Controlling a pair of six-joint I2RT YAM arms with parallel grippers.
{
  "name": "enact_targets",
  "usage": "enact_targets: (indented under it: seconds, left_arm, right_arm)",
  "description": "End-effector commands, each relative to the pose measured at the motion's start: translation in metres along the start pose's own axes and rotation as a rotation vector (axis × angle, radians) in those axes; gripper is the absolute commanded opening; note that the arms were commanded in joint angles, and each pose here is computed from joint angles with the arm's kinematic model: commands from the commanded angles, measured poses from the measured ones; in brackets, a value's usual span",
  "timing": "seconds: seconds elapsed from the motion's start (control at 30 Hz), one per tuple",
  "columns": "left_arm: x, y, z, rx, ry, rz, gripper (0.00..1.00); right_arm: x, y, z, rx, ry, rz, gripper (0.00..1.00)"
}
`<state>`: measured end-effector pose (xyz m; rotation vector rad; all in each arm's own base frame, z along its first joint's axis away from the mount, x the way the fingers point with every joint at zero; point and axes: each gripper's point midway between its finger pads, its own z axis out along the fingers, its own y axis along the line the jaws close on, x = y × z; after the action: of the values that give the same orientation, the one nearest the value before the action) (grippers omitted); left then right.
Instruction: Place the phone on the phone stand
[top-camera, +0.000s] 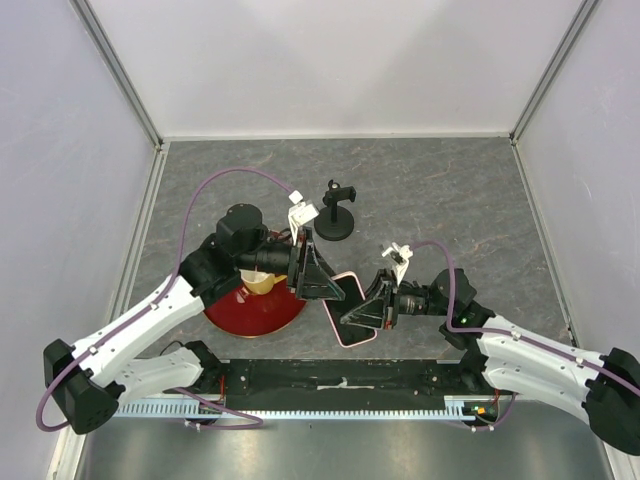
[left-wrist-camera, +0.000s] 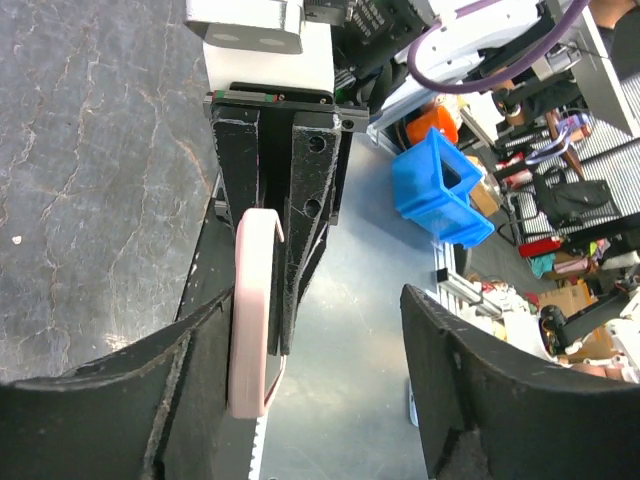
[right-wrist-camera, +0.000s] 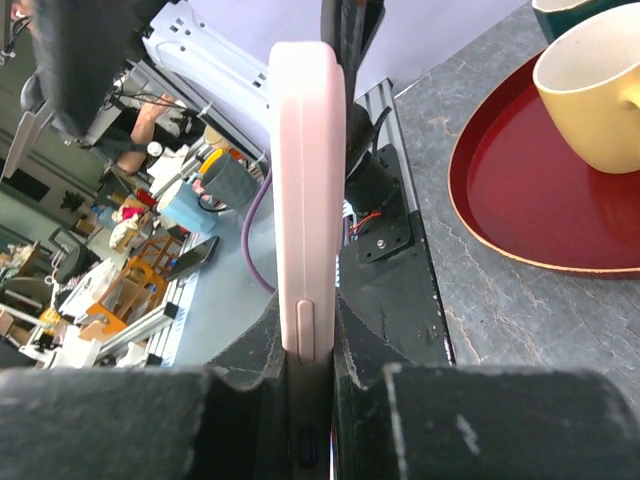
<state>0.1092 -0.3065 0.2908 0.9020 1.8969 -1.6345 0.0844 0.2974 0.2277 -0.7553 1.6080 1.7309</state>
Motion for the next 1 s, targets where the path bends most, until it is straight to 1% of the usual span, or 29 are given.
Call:
enact_targets:
  seconds: [0.0, 0.17, 0.27, 0.37, 0.4, 0.6, 0.7, 0.83, 0.97]
  left_arm:
    - [-0.014, -0.02, -0.004, 0.056, -0.073, -0.025, 0.72]
    - [-0.013, -0.014, -0.001, 0.046, -0.066, -0.053, 0.72]
    - [-0.013, -0.012, 0.002, 0.053, -0.061, -0.071, 0.7]
    - [-0.014, -0.014, 0.005, 0.075, -0.065, -0.081, 0.66]
    - [-0.017, -0.015, 0.006, 0.082, -0.075, -0.074, 0.63]
    - [-0.02, -0.016, 0.011, 0.122, -0.066, -0.105, 0.52]
    - [-0.02, -0.016, 0.012, 0.122, -0.068, -0.102, 0.48]
    - [-0.02, -0.019, 0.012, 0.133, -0.062, -0.096, 0.48]
    - [-0.023, -0.02, 0.012, 0.135, -0.07, -0.081, 0.43]
  right_arm:
    - [-0.035, 0.026, -0.002, -0.083, -0.163, -0.072, 0.0]
    - [-0.037, 0.029, -0.003, -0.081, -0.169, -0.082, 0.0]
    - [-0.043, 0.033, -0.004, -0.083, -0.19, -0.094, 0.0]
    - [-0.044, 0.033, -0.004, -0.082, -0.188, -0.095, 0.0]
    - [-0.044, 0.033, -0.004, -0.081, -0.187, -0.094, 0.0]
    - [-0.049, 0.031, -0.004, -0.066, -0.213, -0.096, 0.0]
    - [-0.052, 0.029, -0.003, -0.055, -0.229, -0.096, 0.0]
    - [-0.057, 0.029, -0.003, -0.051, -0.253, -0.099, 0.0]
    - [-0.059, 0.027, -0.002, -0.044, -0.255, -0.098, 0.0]
